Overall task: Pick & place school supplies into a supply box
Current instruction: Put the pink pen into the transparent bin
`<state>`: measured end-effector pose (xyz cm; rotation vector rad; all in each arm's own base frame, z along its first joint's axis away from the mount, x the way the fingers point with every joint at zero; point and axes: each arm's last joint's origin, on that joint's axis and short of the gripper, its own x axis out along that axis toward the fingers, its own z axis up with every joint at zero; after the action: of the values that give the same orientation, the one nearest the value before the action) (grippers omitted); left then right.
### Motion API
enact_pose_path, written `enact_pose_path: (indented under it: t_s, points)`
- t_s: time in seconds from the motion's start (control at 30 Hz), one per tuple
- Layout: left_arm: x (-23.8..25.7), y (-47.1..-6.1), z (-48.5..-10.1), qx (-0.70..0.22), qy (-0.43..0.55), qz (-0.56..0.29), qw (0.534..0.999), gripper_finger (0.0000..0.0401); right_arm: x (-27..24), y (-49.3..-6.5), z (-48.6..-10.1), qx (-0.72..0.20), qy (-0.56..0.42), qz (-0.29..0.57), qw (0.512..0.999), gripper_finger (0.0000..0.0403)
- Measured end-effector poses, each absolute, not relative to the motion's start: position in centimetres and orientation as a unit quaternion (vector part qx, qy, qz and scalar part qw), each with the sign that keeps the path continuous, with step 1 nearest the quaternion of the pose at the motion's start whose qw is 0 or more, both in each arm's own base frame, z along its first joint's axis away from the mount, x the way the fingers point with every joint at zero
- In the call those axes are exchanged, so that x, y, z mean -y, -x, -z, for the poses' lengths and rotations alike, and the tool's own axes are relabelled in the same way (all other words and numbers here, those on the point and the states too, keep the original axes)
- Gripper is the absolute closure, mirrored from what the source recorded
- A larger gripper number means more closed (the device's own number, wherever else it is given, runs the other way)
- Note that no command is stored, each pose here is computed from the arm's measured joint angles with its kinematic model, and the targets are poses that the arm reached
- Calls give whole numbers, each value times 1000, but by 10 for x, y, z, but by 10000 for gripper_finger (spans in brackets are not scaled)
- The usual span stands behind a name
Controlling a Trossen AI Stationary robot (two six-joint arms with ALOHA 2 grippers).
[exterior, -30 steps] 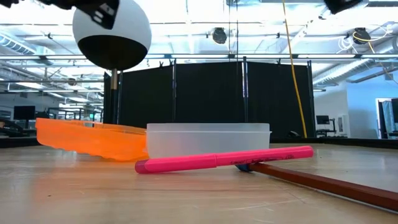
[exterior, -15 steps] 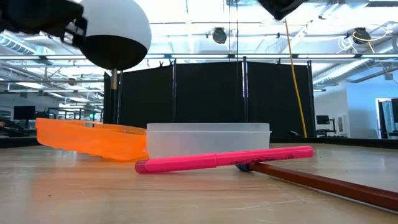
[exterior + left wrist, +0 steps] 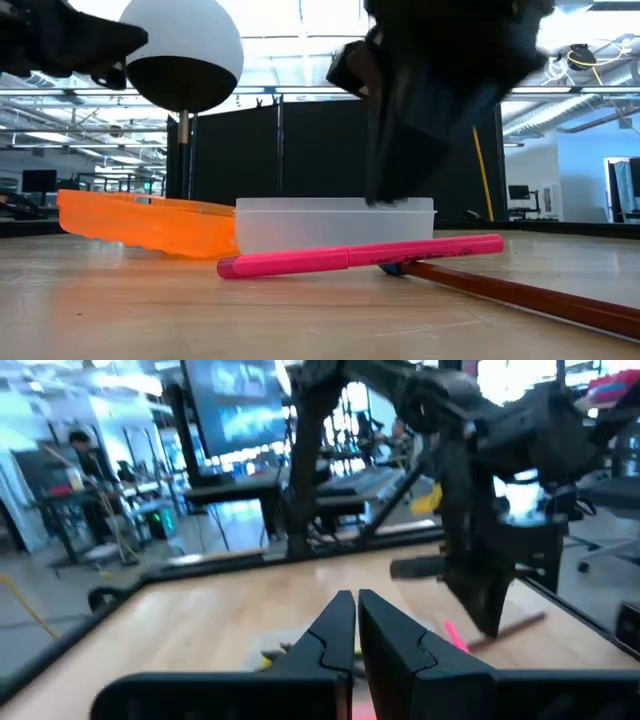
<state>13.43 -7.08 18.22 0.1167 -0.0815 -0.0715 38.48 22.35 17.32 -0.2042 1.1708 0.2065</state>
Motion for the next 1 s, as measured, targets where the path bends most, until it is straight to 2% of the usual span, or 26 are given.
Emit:
enact_pose_path:
  t_s: [0.3,0.73,1.0]
  points:
    - [71,-135,-179,27,-41,41,998,383,-221,-392,-176,-532,91,-96,837,389]
    - [71,-135,-174,1,-46,43,998,389,-224,-396,-179,-505,103,-113,849,265]
    - [71,-135,-173,0,-35,43,998,375,-222,-392,-159,-506,104,-113,849,248]
